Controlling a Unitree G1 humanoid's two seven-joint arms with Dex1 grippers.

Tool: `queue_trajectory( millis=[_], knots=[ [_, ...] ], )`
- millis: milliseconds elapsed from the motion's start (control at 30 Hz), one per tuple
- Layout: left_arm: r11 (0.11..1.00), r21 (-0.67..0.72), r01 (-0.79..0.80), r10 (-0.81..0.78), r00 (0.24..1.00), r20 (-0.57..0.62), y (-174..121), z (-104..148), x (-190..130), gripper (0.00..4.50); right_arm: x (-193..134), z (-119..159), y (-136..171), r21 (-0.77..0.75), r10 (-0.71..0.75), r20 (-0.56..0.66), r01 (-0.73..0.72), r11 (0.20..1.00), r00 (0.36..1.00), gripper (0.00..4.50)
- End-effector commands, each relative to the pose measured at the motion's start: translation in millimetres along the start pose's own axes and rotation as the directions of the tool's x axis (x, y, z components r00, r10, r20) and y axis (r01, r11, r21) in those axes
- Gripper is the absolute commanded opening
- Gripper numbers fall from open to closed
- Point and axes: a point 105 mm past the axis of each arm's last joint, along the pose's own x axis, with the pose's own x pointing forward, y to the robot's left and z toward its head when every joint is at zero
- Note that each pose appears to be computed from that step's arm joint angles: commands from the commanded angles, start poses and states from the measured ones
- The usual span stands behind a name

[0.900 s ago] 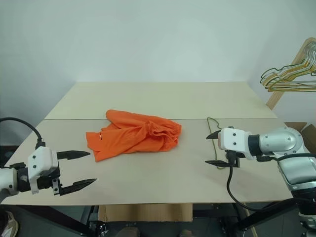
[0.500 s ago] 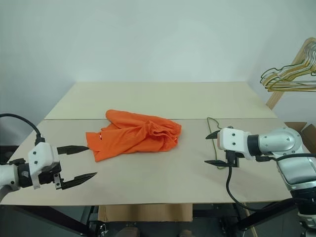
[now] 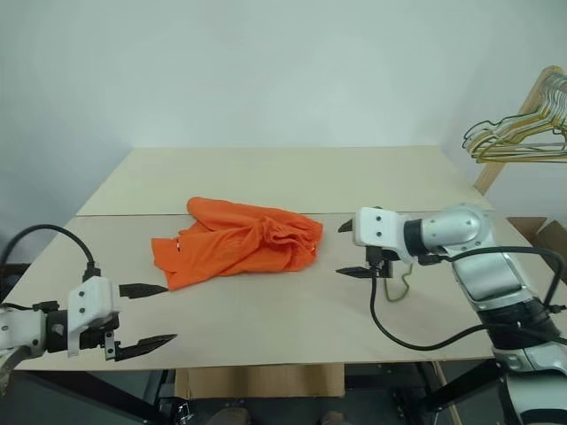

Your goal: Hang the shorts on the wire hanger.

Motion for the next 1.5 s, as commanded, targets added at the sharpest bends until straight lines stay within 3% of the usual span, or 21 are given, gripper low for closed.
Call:
queue_trajectory(
  millis=[33, 267, 600, 900, 1033, 1367, 1500],
  knots=[
    [0.999, 0.05, -0.016, 0.017, 1.0, -0.021, 8.3, 0.5, 3.2, 4.5, 36.3, 17.8, -19.0, -0.027, -0.082, -0.035, 0.081, 0.996, 0.996, 4.47],
    [0.998, 0.057, -0.016, 0.018, 0.999, -0.033, 7.7, -2.1, 6.4, 4.5, 89.8, 35.9, -34.3, -0.189, -0.217, -0.09, 0.198, 0.962, 0.972, 4.47],
    [0.999, 0.051, -0.011, 0.013, 0.999, -0.052, 2.2, -7.2, 8.9, 4.5, 131.0, 42.3, -41.9, -0.17, -0.231, -0.143, 0.206, 0.964, 0.962, 4.47],
    [0.998, 0.054, -0.012, 0.015, 0.998, -0.067, 1.1, -9.9, 10.2, 4.5, 147.7, 26.8, -41.1, -0.148, -0.216, -0.207, 0.188, 0.971, 0.954, 4.47],
    [0.998, 0.055, -0.013, 0.017, 0.997, -0.069, 1.3, -10.5, 11.0, 4.5, 151.1, 25.1, -42.1, -0.13, -0.22, -0.2, 0.196, 0.972, 0.955, 3.57],
    [0.998, 0.051, -0.02, 0.024, 0.996, -0.089, 2.9, -16.0, 11.4, 4.5, 156.3, 31.3, -38.5, -0.159, -0.216, -0.167, 0.19, 0.969, 0.962, 0.02],
    [0.991, 0.09, -0.098, 0.108, 0.988, -0.107, 19.5, -20.6, 14.0, 4.5, 158.0, 30.2, -34.9, -0.162, -0.209, -0.167, 0.182, 0.97, 0.964, 0.02]
  ],
)
